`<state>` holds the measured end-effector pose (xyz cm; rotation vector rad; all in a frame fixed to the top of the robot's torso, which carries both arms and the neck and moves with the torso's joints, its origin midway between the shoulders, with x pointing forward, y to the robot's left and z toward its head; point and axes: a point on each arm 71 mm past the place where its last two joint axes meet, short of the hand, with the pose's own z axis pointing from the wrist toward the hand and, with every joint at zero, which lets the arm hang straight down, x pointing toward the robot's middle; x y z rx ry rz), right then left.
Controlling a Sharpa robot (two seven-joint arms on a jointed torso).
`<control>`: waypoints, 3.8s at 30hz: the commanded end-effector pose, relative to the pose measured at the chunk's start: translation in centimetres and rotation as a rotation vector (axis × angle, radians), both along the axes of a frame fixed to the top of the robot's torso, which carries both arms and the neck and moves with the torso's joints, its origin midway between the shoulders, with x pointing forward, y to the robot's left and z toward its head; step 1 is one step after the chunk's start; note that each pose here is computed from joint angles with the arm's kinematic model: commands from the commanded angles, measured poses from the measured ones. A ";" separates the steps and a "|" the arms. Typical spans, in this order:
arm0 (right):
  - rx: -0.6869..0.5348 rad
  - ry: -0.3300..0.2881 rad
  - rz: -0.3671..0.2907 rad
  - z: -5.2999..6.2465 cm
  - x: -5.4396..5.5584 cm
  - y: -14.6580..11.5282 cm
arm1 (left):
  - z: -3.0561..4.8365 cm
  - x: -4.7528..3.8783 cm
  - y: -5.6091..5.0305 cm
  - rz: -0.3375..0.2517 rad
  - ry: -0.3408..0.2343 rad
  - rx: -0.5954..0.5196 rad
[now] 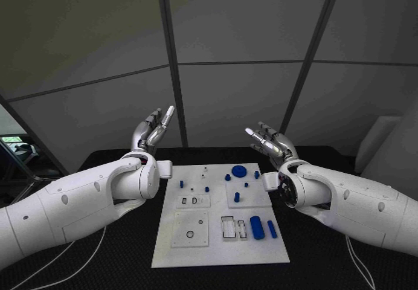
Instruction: Assemble the parts on the task board
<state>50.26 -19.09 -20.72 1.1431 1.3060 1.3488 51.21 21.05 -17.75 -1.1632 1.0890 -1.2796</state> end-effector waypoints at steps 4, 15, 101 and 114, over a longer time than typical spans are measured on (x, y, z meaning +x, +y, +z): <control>-0.072 0.019 0.187 0.0 0.4 1.1 | 0.32 0.01 -0.3 -0.041 -0.033 0.004; -0.787 -0.393 0.298 2.9 1.5 -0.4 | 0.97 -1.00 0.9 -0.162 -0.064 0.002; -1.514 -0.383 0.440 4.2 4.8 4.4 | 2.58 -5.01 -1.8 -0.316 -0.046 -0.047; -1.431 -0.532 0.309 5.9 4.1 4.4 | 2.53 -4.96 -1.5 -0.313 -0.042 -0.045</control>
